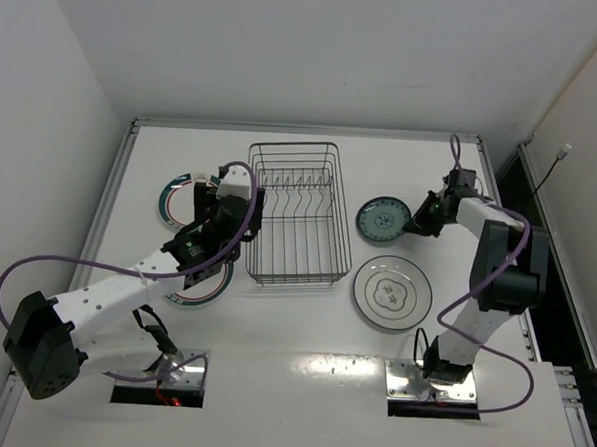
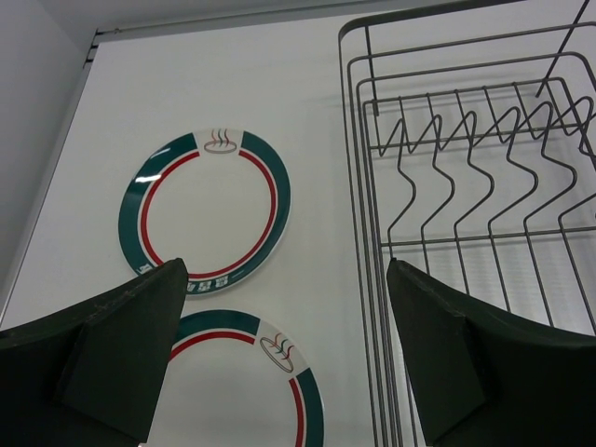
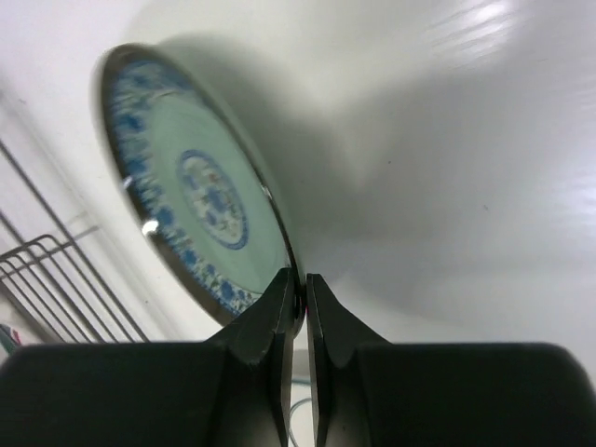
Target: Load the plates into the dish rack
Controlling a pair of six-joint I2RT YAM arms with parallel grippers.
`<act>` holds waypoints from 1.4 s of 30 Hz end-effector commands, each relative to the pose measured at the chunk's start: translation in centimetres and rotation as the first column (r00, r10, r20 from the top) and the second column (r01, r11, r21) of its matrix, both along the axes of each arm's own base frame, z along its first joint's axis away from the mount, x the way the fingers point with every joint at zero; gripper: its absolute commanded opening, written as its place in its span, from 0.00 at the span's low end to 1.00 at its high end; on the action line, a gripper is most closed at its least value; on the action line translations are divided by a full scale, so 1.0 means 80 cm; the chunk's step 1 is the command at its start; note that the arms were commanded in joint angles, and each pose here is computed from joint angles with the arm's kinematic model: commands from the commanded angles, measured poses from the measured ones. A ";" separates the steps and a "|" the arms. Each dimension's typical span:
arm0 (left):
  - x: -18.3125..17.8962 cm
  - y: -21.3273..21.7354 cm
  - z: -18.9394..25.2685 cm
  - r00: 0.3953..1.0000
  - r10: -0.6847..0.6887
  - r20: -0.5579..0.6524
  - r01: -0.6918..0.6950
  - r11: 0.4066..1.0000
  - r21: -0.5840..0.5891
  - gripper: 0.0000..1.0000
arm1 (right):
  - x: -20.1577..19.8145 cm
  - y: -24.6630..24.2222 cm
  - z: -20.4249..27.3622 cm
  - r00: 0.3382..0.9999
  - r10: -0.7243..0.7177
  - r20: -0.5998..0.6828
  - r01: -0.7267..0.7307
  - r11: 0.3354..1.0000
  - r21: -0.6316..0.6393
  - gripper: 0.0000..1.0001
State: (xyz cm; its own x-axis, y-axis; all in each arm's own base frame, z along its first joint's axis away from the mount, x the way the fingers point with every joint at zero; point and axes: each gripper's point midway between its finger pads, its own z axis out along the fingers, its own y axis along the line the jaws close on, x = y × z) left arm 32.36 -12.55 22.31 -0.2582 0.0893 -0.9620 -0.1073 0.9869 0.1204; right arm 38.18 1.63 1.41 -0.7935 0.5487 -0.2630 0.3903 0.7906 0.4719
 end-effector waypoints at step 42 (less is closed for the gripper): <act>0.006 0.009 0.033 0.996 0.071 0.062 -0.068 0.996 -0.053 0.86 | 0.079 0.221 0.183 0.946 0.202 0.254 0.115 0.522 -0.845 0.00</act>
